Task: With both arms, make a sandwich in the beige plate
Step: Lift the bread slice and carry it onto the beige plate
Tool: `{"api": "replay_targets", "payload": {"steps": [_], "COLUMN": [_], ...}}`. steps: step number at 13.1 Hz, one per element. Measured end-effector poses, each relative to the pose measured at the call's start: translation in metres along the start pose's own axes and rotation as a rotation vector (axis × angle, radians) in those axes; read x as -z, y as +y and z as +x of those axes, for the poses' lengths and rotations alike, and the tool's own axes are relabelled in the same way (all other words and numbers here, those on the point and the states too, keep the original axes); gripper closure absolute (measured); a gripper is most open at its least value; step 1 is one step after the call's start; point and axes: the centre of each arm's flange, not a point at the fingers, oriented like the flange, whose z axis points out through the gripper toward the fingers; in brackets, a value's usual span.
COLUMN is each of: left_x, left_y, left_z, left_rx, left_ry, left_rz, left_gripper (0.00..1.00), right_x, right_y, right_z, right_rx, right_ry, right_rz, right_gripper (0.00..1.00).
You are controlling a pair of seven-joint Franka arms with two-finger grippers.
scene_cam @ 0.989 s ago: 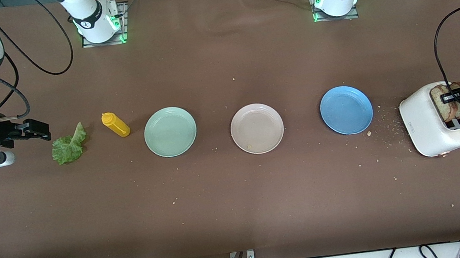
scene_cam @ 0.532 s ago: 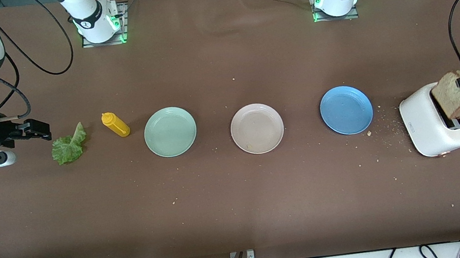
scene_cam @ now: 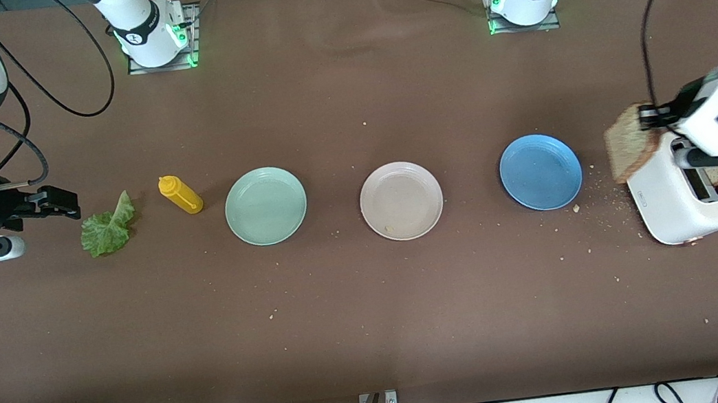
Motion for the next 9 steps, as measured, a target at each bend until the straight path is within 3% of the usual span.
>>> {"api": "replay_targets", "payload": {"steps": [6,9], "left_x": [-0.086,-0.132], "left_y": [0.084,0.099], "left_z": [0.045,0.076], "left_rx": [-0.101,-0.111], "left_ry": [-0.184,-0.197], "left_rz": [-0.409,-0.587], "left_gripper": [0.92,0.92], "right_x": [-0.001,-0.001], "right_y": [0.000,0.000], "right_z": [0.000,0.000], "right_rx": [0.000,0.000], "right_ry": [-0.001,-0.002], "right_rz": [0.000,0.000], "right_gripper": [0.00,0.00]}}
